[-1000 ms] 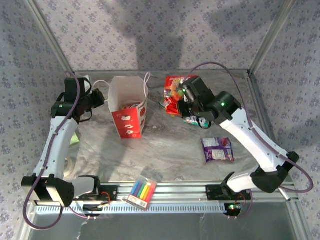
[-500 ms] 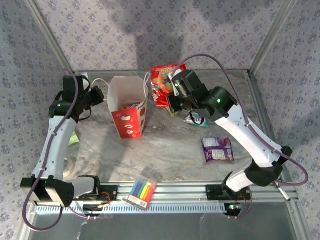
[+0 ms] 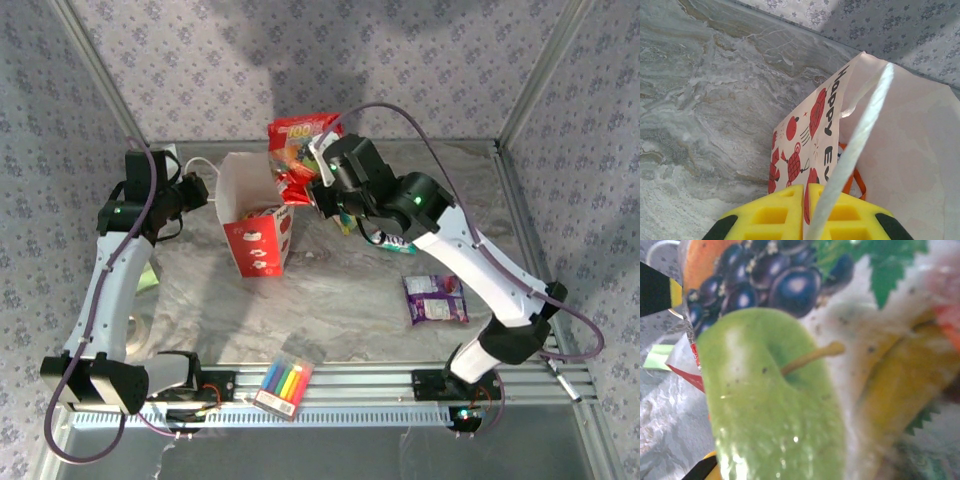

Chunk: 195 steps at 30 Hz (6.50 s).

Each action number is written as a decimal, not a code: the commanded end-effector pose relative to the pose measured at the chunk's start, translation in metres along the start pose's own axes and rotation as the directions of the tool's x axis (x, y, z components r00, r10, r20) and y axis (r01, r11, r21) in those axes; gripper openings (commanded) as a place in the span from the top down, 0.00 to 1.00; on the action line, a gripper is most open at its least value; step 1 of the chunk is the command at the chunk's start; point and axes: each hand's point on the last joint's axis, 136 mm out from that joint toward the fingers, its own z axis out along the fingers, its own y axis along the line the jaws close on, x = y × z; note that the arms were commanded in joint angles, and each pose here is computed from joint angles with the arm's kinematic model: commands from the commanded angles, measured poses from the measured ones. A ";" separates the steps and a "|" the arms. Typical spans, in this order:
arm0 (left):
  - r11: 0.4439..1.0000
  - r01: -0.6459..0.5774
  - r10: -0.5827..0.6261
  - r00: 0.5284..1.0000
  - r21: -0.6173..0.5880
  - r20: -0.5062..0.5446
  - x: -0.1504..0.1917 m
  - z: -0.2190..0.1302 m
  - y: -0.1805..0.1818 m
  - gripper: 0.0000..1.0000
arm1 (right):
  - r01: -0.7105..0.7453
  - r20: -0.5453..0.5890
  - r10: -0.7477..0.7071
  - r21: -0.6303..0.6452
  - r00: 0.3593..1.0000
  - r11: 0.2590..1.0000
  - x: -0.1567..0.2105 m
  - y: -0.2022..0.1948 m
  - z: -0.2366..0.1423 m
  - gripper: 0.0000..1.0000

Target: Place the snacks into the paper bag

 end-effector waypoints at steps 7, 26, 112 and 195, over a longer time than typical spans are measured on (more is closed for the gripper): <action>1.000 -0.028 0.028 0.999 0.010 0.039 -0.011 -0.015 -0.006 0.89 | -0.028 0.197 0.055 -0.138 0.979 0.990 -0.065 0.032 0.004 0.92; 0.998 -0.055 0.054 0.997 0.029 0.053 -0.011 -0.019 -0.009 0.89 | -0.130 0.067 0.148 -0.217 0.987 0.967 -0.063 0.068 0.081 0.93; 0.999 -0.045 0.044 0.999 0.028 0.027 -0.010 -0.009 -0.008 0.89 | -0.207 -0.236 0.174 -0.123 0.956 0.971 0.014 0.053 0.146 0.60; 0.949 -0.160 0.133 0.985 0.272 0.115 -0.055 -0.066 -0.106 0.90 | -0.107 0.074 0.104 0.046 0.992 0.993 -0.068 -0.020 0.068 1.00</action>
